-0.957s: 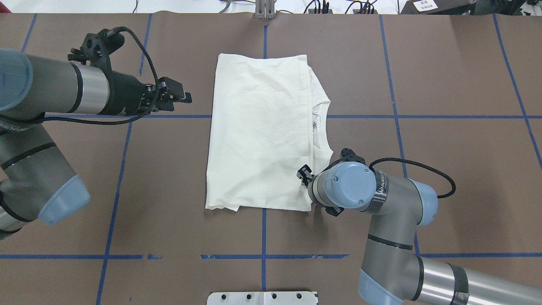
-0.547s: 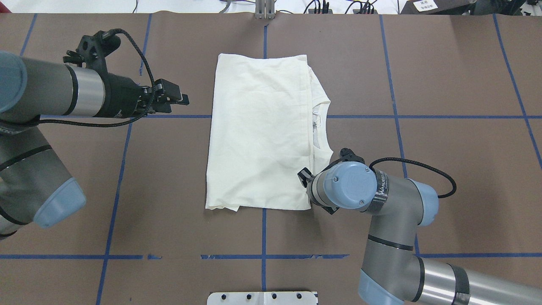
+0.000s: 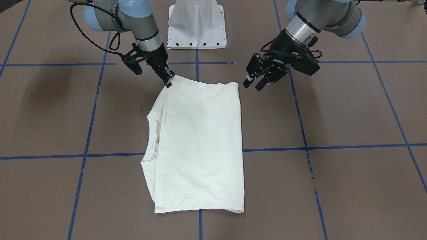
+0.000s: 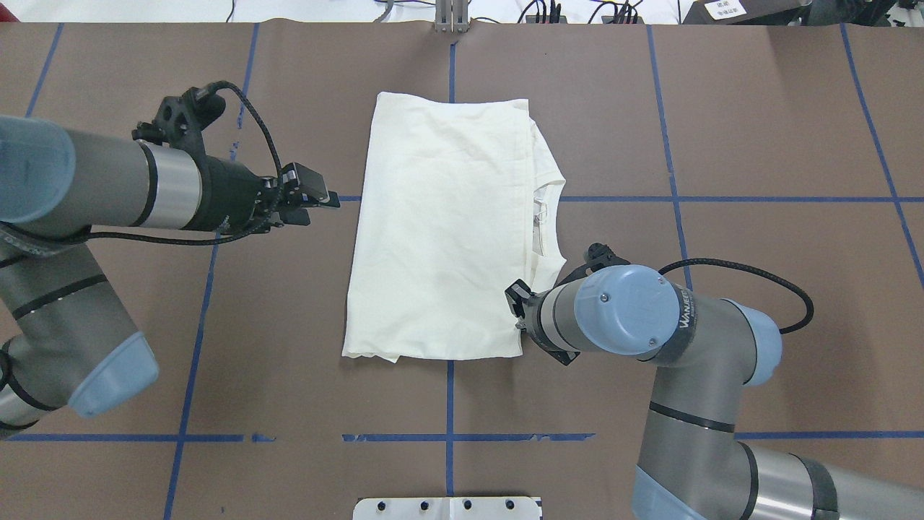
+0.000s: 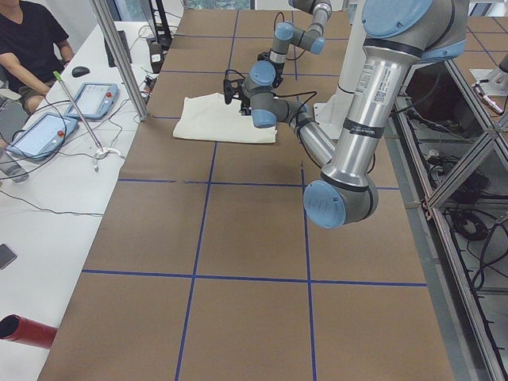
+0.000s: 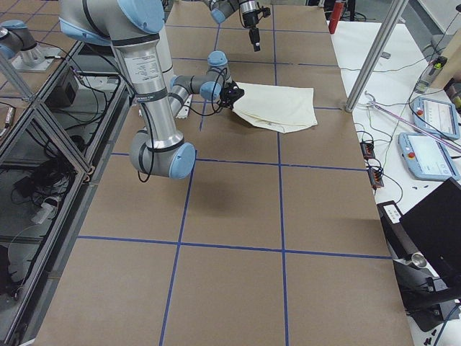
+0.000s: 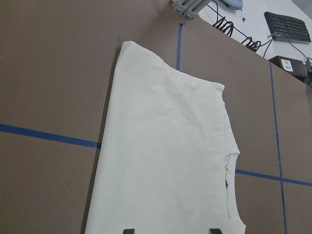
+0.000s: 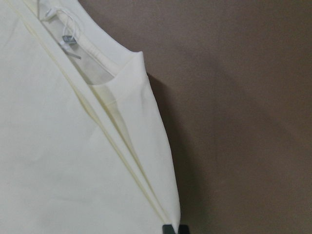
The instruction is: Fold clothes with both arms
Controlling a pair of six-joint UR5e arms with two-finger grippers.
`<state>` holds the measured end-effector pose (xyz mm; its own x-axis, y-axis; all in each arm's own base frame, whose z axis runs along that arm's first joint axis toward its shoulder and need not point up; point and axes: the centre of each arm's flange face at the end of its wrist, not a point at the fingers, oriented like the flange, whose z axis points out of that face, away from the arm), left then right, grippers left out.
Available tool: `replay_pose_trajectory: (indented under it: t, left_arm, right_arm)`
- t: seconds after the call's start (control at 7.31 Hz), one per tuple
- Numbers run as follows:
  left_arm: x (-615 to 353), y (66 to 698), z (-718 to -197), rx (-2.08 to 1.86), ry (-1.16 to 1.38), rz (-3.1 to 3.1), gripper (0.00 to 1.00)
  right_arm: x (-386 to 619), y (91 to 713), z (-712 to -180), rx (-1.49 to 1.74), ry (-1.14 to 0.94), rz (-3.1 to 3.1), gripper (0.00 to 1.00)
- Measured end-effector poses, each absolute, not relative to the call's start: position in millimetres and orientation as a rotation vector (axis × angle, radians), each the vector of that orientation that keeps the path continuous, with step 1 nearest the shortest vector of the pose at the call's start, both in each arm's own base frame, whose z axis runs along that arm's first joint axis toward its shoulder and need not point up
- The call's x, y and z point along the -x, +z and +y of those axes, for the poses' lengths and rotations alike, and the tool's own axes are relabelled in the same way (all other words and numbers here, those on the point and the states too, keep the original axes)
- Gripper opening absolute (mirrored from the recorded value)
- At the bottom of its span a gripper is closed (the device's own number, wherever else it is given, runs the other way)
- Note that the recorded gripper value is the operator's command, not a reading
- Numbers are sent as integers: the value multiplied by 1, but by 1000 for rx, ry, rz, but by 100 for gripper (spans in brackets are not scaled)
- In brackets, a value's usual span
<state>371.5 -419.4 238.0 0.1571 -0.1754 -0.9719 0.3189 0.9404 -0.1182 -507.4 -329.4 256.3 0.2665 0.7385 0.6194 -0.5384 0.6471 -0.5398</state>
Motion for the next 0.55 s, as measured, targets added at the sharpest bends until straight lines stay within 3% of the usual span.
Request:
replay_pose_trajectory:
  t: [0.55]
  left_arm:
    - [-469,264,-334,79,-550,1224,63]
  right_arm:
    - [498,258,-322,246,853,-974,0]
